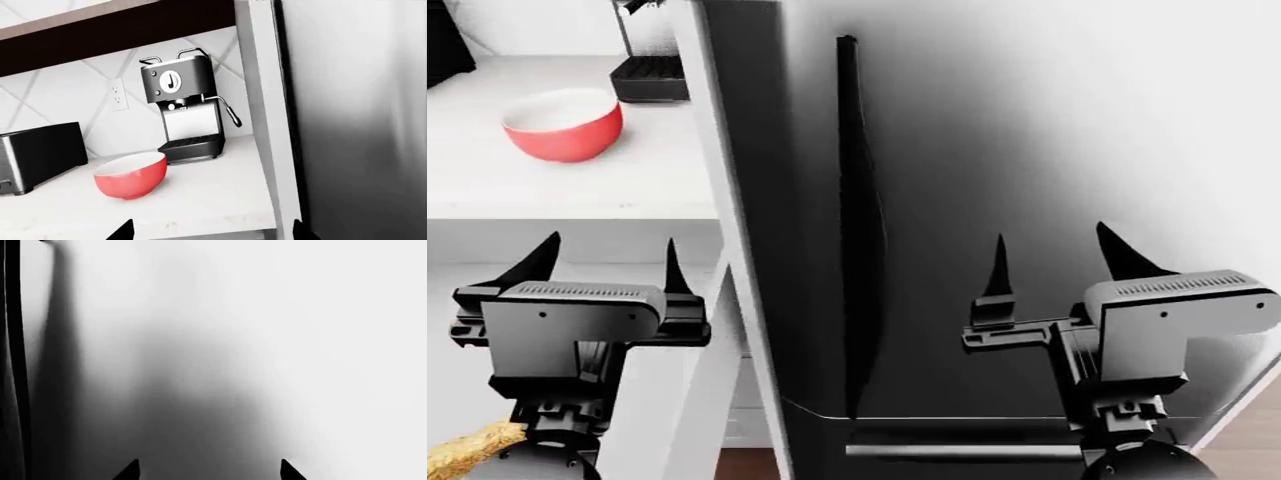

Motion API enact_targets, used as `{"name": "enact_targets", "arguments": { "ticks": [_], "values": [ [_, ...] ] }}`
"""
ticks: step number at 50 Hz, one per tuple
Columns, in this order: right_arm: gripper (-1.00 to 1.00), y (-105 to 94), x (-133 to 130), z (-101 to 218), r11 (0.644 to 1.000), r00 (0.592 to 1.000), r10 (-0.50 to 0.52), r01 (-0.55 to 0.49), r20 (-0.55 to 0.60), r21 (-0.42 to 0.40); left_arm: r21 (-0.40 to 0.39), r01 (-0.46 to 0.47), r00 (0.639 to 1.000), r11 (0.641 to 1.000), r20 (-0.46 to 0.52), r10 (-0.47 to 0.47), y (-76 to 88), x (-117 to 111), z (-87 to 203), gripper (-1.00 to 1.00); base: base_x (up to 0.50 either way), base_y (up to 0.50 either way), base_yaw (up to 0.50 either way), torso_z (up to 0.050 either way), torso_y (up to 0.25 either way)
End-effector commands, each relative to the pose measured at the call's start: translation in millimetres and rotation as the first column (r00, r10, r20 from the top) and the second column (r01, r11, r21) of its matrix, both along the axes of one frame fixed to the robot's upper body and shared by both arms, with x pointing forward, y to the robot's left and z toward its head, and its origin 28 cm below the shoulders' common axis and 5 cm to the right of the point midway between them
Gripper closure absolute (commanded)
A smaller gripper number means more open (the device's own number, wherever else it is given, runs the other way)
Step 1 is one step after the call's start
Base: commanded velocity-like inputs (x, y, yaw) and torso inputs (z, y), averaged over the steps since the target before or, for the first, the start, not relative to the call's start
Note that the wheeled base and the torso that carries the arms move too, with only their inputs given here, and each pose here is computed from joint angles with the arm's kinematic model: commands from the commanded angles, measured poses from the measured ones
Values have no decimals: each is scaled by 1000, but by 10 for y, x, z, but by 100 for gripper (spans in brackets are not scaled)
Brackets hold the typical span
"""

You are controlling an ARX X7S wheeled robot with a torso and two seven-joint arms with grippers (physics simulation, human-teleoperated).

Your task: Place the bar in the bowl and close the drawer.

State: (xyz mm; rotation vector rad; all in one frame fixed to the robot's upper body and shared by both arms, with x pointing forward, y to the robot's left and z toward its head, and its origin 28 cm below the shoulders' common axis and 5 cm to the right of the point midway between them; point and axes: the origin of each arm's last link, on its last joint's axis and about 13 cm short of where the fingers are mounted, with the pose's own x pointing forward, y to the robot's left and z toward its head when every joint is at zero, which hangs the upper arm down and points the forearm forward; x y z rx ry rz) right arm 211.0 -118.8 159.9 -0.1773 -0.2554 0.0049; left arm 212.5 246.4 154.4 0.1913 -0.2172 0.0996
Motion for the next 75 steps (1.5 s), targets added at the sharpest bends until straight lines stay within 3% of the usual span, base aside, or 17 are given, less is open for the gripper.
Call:
{"name": "enact_targets", "arguments": {
  "ticks": [1,75],
  "values": [
    [-100,-11,-9,30,1000,1000,-3,3,7,-5,6,-5,1000,1000,9,5,18,-21,37,-100,0,344,0,0,0],
    [-100,-6,3,48,1000,1000,-4,4,15,-12,41,-33,999,999,19,32,66,-47,71,-100,28,442,0,0,0]
  ]
}}
